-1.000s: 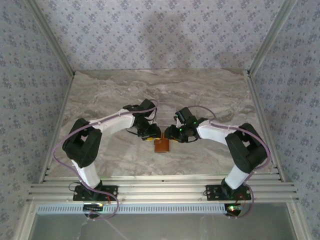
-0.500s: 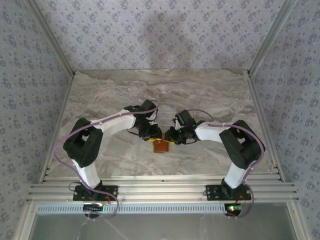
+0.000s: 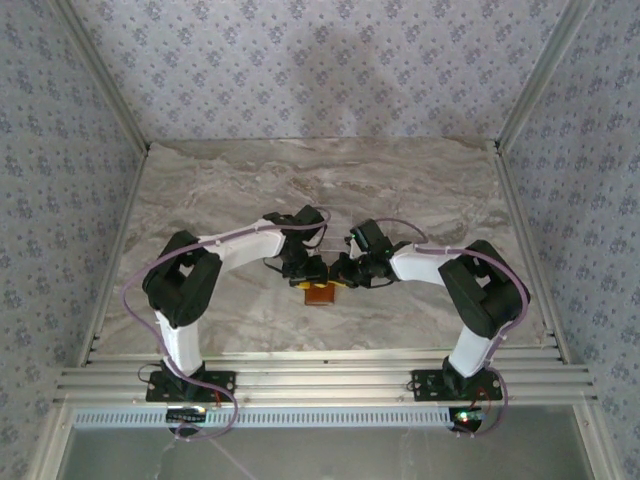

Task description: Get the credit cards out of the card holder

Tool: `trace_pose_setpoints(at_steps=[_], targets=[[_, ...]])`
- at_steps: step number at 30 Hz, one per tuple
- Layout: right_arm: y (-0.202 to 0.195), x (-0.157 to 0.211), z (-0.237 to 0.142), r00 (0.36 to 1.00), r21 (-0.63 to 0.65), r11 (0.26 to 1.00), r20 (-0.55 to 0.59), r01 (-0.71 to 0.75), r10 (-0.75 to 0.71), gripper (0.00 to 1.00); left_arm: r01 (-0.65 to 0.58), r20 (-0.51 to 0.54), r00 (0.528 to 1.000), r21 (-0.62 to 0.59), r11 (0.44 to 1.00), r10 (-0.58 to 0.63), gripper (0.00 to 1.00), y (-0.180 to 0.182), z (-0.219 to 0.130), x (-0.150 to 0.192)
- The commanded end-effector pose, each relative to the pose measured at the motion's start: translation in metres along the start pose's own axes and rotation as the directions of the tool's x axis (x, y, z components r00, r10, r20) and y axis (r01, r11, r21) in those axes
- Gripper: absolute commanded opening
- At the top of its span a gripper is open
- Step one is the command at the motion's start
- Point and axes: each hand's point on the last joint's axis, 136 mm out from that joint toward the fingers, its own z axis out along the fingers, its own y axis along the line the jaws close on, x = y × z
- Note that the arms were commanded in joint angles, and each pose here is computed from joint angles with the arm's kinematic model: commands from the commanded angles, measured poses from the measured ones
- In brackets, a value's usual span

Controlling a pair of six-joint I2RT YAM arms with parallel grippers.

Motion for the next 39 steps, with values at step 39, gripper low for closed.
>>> trace_pose_setpoints(at_steps=[39], targets=[[-0.02, 0.014, -0.005, 0.999, 0.077, 0.997, -0.033, -0.027, 0.029, 0.04, 0.012, 0.111, 0.994, -0.245, 0.969, 0.016, 0.11, 0.049, -0.029, -0.012]])
